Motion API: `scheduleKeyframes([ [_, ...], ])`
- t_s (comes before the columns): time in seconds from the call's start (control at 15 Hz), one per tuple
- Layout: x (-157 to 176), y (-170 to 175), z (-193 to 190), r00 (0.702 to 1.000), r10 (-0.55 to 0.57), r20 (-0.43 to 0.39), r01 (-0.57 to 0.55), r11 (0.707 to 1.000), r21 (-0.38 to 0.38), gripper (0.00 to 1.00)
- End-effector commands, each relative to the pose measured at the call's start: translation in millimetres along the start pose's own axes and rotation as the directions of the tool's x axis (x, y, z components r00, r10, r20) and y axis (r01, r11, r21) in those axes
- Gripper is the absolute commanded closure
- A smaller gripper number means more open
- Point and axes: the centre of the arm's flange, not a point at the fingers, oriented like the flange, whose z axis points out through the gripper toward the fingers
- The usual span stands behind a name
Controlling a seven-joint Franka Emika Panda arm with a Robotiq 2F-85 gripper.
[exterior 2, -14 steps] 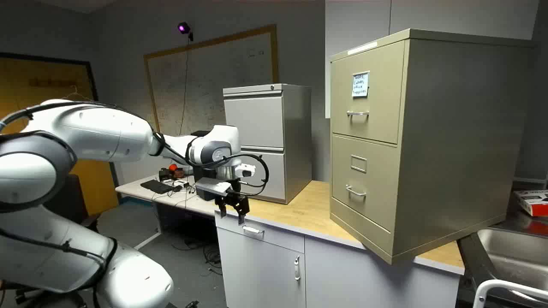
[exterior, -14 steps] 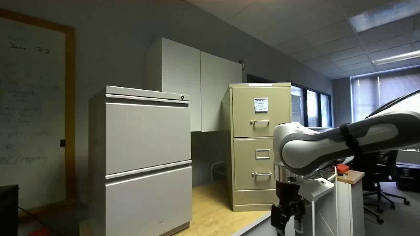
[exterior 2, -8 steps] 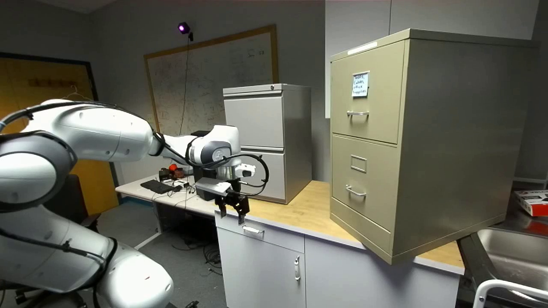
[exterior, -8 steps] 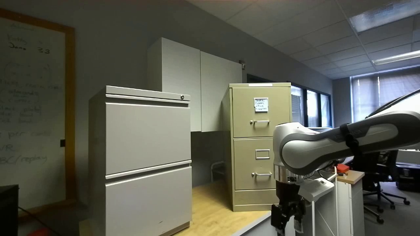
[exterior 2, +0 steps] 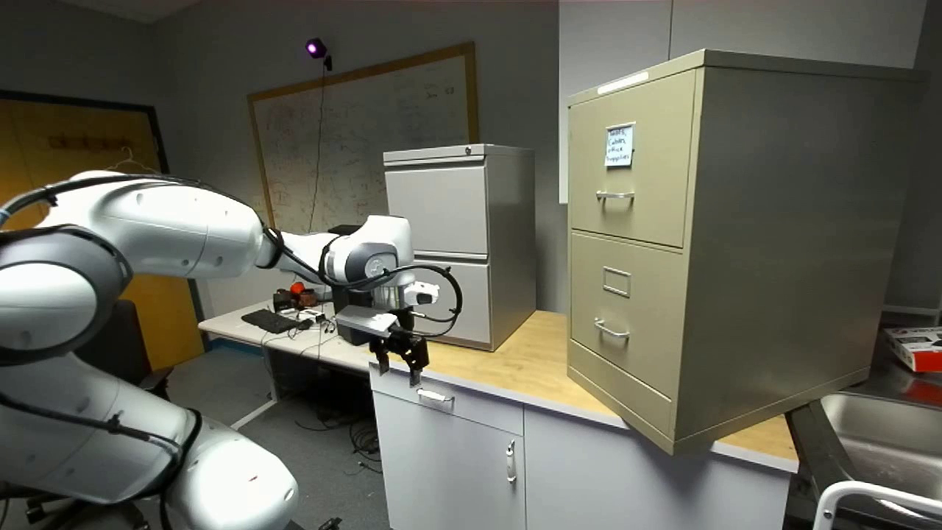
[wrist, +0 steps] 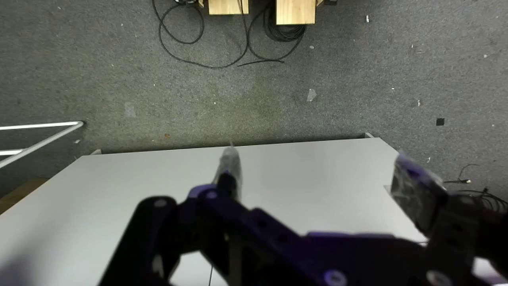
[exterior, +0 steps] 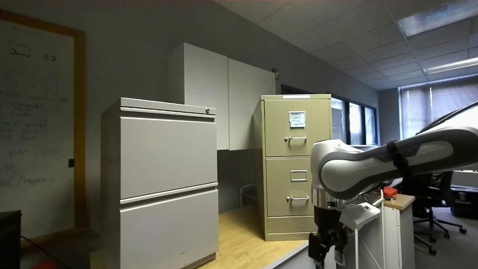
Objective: Open the bottom drawer of the right cabinet
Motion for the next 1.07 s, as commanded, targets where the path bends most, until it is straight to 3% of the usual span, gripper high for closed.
scheduleKeyframes([
  [0.0, 0, 1, 1, 1.0, 0.018, 0.0, -0.018, 1.0, 0.008, 0.0],
  [0.2, 15, 10, -1, 0.996, 0.075, -0.046, -0.075, 0.997, 0.003, 0.0],
  [0.53, 52, 43, -16, 0.959, 0.193, -0.206, -0.173, 0.978, 0.113, 0.0],
  [1.0, 91, 124, -8, 0.842, 0.361, -0.401, -0.243, 0.917, 0.316, 0.0],
])
